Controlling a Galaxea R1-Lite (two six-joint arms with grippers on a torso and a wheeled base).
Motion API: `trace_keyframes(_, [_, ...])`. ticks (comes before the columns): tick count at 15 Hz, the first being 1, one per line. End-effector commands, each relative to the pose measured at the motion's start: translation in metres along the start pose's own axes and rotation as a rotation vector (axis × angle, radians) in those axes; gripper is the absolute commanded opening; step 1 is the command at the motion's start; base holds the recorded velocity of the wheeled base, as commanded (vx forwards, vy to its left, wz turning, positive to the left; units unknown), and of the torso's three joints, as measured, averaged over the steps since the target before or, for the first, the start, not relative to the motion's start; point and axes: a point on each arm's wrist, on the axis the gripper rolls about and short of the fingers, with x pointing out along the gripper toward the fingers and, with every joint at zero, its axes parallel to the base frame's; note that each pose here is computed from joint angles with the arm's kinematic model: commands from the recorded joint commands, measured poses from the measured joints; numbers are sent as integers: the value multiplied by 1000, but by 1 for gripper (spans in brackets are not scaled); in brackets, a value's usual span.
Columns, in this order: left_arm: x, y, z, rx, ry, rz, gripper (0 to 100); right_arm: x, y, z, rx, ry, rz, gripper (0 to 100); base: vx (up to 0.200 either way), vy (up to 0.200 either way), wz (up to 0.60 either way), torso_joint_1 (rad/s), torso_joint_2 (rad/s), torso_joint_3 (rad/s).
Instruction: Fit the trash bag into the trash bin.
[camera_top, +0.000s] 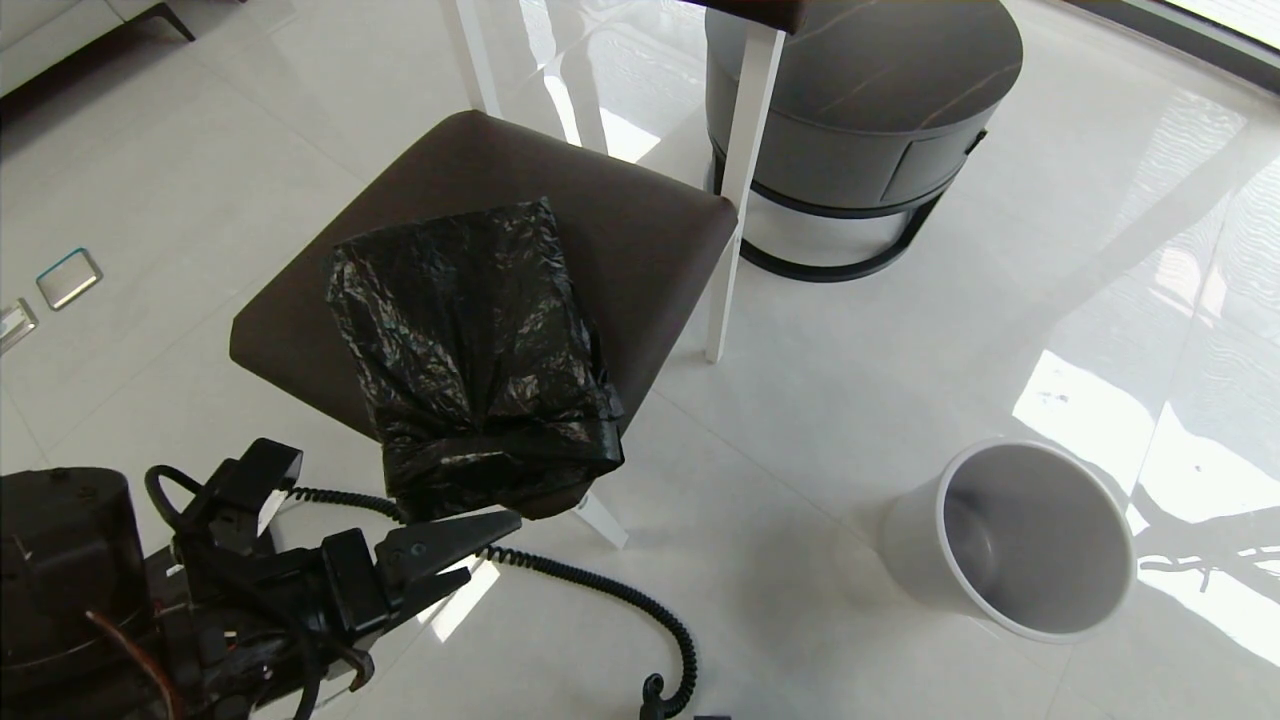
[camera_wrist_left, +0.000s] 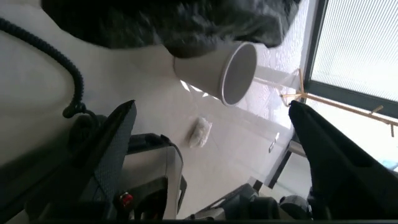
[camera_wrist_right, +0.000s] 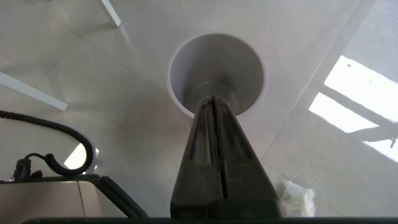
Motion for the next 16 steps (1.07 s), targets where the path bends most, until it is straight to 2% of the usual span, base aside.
trace_keyframes(1, [9, 7, 9, -14, -23, 42, 100, 0, 0, 0, 1, 1, 0, 0, 0, 0, 0, 0, 0, 0])
trace_keyframes(4, [10, 7, 13, 3, -72, 38, 100, 0, 0, 0, 0, 1, 0, 0, 0, 0, 0, 0, 0, 0])
trace_keyframes(9, [9, 4, 16, 15, -103, 25, 100, 0, 0, 0, 0, 1, 0, 0, 0, 0, 0, 0, 0, 0])
trace_keyframes(12, [8, 1, 20, 31, -156, 25, 100, 0, 0, 0, 0, 1, 0, 0, 0, 0, 0, 0, 0, 0])
trace_keyframes(16, [4, -4, 22, 42, -185, -1, 100, 0, 0, 0, 0, 1, 0, 0, 0, 0, 0, 0, 0, 0])
